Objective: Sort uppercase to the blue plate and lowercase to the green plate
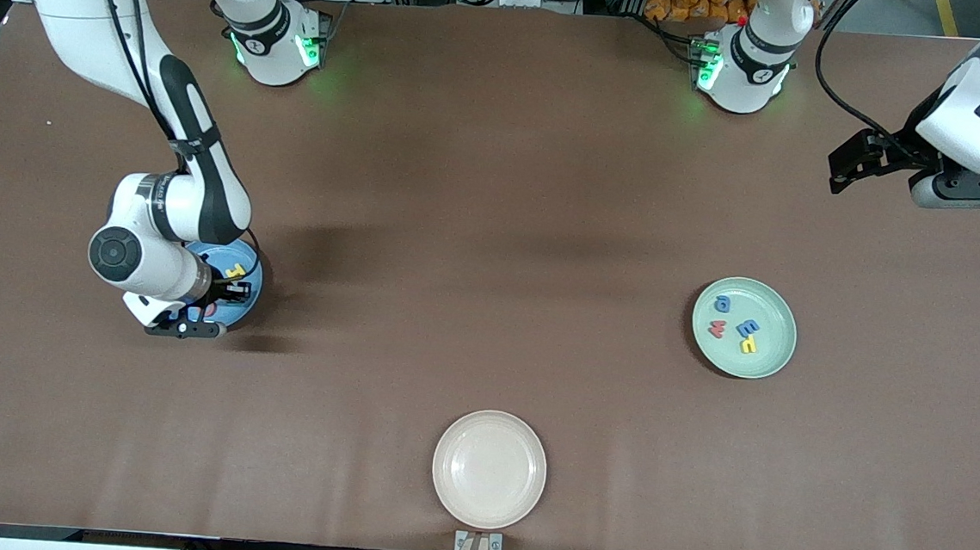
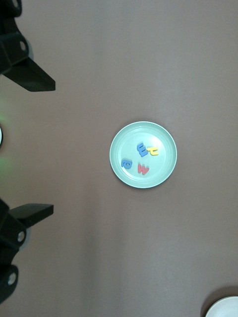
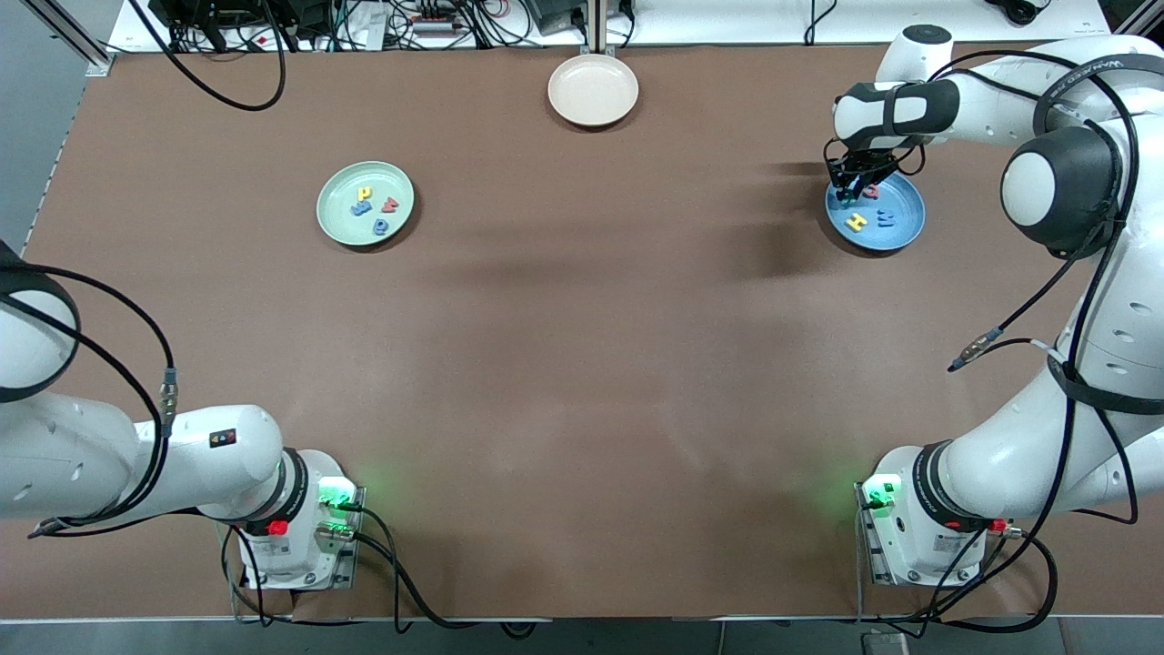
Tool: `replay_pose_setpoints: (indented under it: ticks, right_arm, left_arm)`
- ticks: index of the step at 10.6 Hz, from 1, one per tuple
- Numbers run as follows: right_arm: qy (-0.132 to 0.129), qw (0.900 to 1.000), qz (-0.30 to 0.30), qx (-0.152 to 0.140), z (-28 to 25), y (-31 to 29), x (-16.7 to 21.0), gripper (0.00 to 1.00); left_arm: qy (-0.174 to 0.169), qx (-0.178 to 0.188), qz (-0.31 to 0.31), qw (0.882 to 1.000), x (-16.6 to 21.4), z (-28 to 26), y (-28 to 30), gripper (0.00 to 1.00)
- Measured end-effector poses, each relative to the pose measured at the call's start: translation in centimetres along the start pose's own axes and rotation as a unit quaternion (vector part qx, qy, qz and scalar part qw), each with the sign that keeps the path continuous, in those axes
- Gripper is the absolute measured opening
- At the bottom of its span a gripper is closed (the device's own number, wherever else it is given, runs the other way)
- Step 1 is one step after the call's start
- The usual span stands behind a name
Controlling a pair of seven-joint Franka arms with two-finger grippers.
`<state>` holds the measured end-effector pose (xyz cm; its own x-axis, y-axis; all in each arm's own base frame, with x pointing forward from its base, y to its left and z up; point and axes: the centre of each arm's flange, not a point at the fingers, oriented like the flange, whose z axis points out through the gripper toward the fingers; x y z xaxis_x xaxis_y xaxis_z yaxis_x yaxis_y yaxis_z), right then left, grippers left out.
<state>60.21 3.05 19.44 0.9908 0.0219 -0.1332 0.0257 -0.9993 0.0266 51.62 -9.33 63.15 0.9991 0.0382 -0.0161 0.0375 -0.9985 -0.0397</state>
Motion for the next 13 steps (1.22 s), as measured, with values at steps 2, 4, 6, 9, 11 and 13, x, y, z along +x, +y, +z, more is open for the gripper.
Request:
replay_pose_setpoints:
  ticks: [2,4,6,9,11,13]
  right_arm:
    - [0.0,1.0,0.001,0.0,0.0,0.1,0.0,0.3]
    - [0.001,1.0,0.003,0.0,-0.1,0.3,0.1,0.53]
    - [0.001,1.0,0.001,0.002,-1.1,0.2,0.5,0.78]
    - [-0.026,1.0,-0.01,0.009,-7.3,0.2,0.5,0.99]
    - [-0.044,0.999,-0.019,0.011,-15.5,0.8,-0.3,1.0]
    - [-0.033,0.999,-0.024,0.007,-25.0,1.4,-2.1,1.0]
  left_arm:
    - [0.0,0.0,0.0,1.0,0.0,0.0,0.0,1.0]
    - [0.0,0.0,0.0,1.0,0.0,0.0,0.0,1.0]
    - [0.0,0.0,-0.001,1.0,0.0,0.0,-0.1,1.0]
    - [0.003,-0.001,-0.002,1.0,0.0,-0.3,-0.2,1.0]
    - [0.009,-0.002,-0.005,1.0,0.1,-0.8,-0.6,1.0]
    - [0.011,-0.003,-0.008,1.0,0.2,-1.1,-0.8,1.0]
